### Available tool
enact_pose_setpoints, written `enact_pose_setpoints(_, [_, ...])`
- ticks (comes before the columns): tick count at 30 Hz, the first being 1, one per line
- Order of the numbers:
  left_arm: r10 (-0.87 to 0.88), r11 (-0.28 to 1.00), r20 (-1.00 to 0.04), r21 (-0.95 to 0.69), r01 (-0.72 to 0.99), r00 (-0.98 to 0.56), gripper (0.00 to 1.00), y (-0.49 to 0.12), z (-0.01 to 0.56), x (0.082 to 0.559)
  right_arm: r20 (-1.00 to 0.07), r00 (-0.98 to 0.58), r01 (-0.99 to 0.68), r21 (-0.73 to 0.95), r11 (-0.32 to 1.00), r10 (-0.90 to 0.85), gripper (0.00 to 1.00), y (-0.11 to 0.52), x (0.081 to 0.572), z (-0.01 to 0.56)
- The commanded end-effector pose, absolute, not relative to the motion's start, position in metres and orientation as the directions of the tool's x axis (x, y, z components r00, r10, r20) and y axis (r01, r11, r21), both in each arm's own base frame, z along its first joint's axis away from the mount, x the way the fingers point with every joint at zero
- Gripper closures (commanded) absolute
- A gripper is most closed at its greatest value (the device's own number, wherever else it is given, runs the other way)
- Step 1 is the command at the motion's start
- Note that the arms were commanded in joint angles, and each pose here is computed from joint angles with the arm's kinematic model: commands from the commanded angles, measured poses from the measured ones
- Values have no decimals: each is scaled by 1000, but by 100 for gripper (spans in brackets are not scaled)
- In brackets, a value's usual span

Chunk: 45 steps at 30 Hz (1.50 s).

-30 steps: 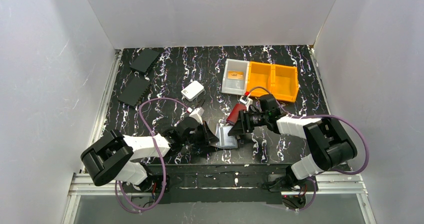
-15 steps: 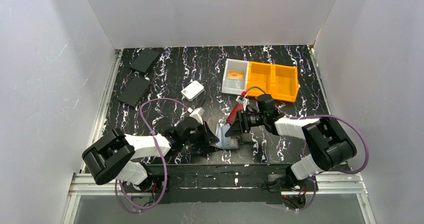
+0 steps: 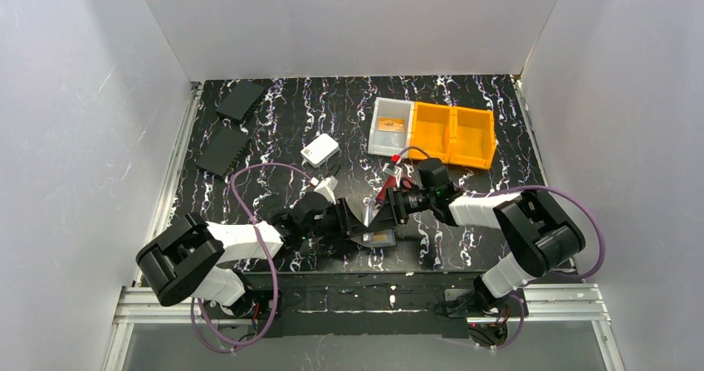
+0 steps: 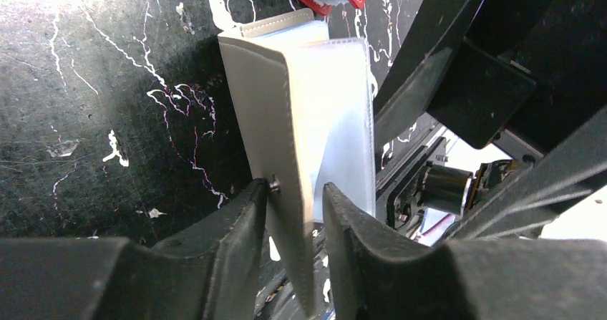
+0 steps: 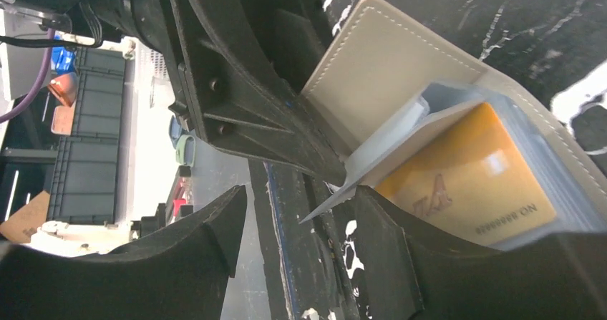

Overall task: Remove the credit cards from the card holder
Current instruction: Remove the credit card from the card holder.

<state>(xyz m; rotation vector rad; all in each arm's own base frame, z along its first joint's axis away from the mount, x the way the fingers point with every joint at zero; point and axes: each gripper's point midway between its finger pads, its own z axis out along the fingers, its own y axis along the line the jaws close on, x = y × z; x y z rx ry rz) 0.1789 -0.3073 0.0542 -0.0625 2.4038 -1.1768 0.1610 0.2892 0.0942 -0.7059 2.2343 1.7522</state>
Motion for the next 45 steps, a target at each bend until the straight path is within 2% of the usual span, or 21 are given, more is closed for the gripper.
enact_pose_setpoints(1, [-261,611,-373,-778,147,-890,65,-308,60,185,-495,-831,-532,840,104,-253,35,303,163,107])
enact_pose_setpoints(6, [-292,616,-361,-779,115,-886,62,-299,57,186,-477,-839,-521,843,134,-262,35,304,167,97])
enact_pose_setpoints(10, [-322,622,-345,-779,77,-881,51,-289,51,186,-469,-840,-514,848,128,-272,35,308,168,96])
enact_pose_setpoints(17, [-357,620,-346,-782,57,-868,42,-277,51,187,-478,-815,-523,851,58,-327,37,324,158,104])
enact_pose_setpoints(21, [-366,617,-353,-785,59,-861,39,-272,53,188,-463,-812,-522,849,86,-357,37,326,156,93])
enact_pose_setpoints(25, [-375,616,-346,-787,48,-860,38,-269,52,188,-439,-816,-517,845,134,-376,36,326,161,81])
enact_pose_setpoints(35, [-442,585,-351,-810,31,-825,38,-255,61,191,-447,-809,-518,849,106,-381,36,330,159,86])
enact_pose_setpoints(42, [-473,539,-381,-838,81,-794,39,-252,87,193,-450,-787,-525,848,74,-422,44,337,151,87])
enact_pose_setpoints(45, [-470,532,-387,-842,96,-793,45,-253,94,193,-450,-777,-537,838,92,-440,49,337,151,81])
